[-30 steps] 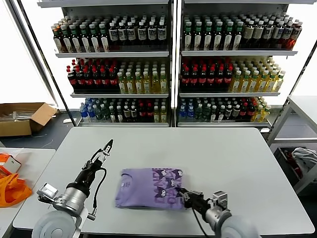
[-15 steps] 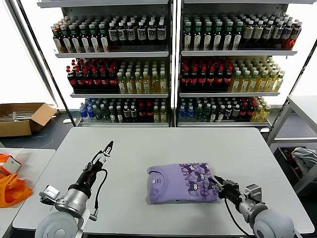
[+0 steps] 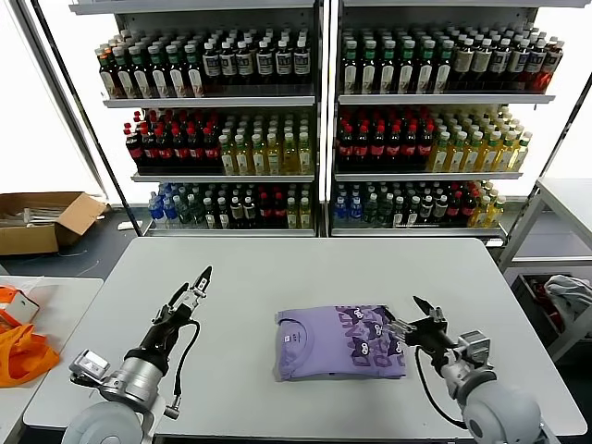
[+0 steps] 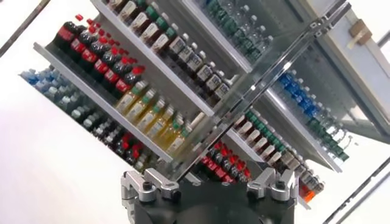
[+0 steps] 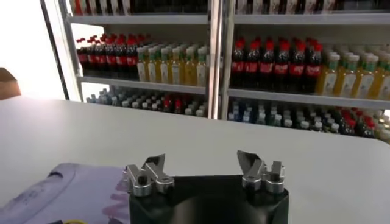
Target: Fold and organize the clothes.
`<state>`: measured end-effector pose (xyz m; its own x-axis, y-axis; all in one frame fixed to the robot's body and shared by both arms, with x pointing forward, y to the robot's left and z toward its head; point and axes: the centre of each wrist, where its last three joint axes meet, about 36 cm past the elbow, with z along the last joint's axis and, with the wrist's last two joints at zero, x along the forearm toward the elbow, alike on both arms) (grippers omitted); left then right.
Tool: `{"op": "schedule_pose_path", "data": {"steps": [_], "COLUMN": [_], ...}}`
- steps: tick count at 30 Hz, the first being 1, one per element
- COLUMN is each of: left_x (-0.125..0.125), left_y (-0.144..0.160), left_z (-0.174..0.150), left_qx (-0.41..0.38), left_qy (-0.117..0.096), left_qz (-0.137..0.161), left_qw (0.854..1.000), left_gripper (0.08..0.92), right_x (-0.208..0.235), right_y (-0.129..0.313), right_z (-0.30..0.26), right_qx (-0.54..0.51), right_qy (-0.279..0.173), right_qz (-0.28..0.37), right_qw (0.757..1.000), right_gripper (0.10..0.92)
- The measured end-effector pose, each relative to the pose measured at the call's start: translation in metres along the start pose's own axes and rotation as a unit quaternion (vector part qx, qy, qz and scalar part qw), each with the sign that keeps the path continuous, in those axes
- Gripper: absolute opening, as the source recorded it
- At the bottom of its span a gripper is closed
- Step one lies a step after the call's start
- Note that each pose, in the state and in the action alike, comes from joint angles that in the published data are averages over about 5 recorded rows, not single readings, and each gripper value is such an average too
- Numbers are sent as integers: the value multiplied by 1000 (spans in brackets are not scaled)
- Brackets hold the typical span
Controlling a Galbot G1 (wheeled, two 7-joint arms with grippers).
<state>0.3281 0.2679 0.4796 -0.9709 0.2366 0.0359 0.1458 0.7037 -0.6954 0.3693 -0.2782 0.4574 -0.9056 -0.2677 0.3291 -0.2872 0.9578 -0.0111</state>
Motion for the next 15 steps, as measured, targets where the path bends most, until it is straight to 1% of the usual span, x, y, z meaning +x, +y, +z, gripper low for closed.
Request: {"op": "schedule_pose_path", "data": {"steps": [2, 4, 15], "left_x": [2, 3, 7], "left_y": [0, 0, 2], "left_z": [2, 4, 7], "left_qx": [-1, -2, -9], "left_qy": [2, 3, 5], "left_qz": [0, -1, -10], "left_qw": [1000, 1000, 1000], "left_gripper": [823, 822, 823], "right_x": [-8, -16, -54], "right_y": [11, 22, 76], "right_z": [2, 6, 39], "right_qx": [-3, -6, -14], "right_qy": [-1, 2, 42], "right_qz": [-2, -5, -35], "right_qw": [1000, 1000, 998], "right_gripper": [813, 820, 823]}}
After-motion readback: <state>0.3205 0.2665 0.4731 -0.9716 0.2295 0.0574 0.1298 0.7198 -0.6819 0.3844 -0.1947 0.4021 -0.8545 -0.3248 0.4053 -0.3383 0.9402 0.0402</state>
